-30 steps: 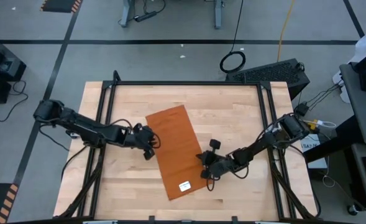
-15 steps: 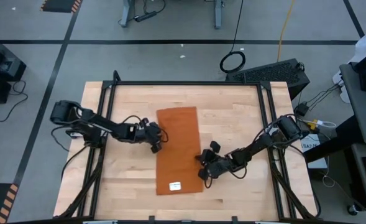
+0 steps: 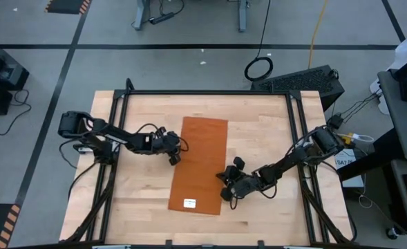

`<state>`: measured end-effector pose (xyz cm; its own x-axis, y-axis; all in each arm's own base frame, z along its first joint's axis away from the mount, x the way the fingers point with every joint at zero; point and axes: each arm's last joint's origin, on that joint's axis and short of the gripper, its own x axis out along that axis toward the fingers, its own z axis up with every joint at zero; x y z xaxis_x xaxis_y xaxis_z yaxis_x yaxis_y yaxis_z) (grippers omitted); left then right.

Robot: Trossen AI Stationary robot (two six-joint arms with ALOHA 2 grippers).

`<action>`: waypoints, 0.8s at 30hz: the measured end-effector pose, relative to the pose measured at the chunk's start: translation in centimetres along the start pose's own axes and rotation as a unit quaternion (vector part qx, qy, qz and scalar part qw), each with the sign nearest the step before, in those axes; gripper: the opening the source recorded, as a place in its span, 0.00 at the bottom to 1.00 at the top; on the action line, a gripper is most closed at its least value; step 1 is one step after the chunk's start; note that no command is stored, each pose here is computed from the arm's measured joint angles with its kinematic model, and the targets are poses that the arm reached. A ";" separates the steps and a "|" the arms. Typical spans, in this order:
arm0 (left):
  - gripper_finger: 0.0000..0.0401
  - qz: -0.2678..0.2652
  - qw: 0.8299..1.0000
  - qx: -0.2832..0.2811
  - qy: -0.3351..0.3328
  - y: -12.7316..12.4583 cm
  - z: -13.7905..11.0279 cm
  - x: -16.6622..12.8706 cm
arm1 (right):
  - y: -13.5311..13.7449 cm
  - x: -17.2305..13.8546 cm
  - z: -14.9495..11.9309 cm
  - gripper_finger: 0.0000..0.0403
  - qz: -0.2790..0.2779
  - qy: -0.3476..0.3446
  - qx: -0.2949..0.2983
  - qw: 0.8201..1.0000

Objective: Roll towel into tight, uniform cylinder
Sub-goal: Fold the brown towel, then roll the brown towel

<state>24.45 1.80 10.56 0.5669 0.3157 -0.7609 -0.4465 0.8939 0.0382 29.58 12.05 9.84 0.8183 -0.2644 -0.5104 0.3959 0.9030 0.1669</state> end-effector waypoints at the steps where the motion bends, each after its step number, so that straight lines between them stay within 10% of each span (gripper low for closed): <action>1: 0.24 -0.005 1.000 0.001 0.002 -0.3 -0.1 -0.2 | 0.1 -0.1 0.2 0.02 0.003 -0.002 -0.011 1.000; 14: 0.24 -0.016 0.998 0.039 0.040 -3.2 -2.2 -3.4 | 3.9 -3.7 -2.1 0.02 0.127 0.025 -0.058 0.990; 24: 0.24 0.018 0.994 0.079 -0.070 -2.5 0.5 -5.2 | 5.8 -5.9 -3.5 0.12 0.176 0.033 -0.022 0.984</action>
<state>22.94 -1.88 14.72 0.6481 0.3793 -0.6604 -0.3595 0.9168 0.1738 25.56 20.03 10.87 0.8721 0.0885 -0.4812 0.0732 0.9488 0.3072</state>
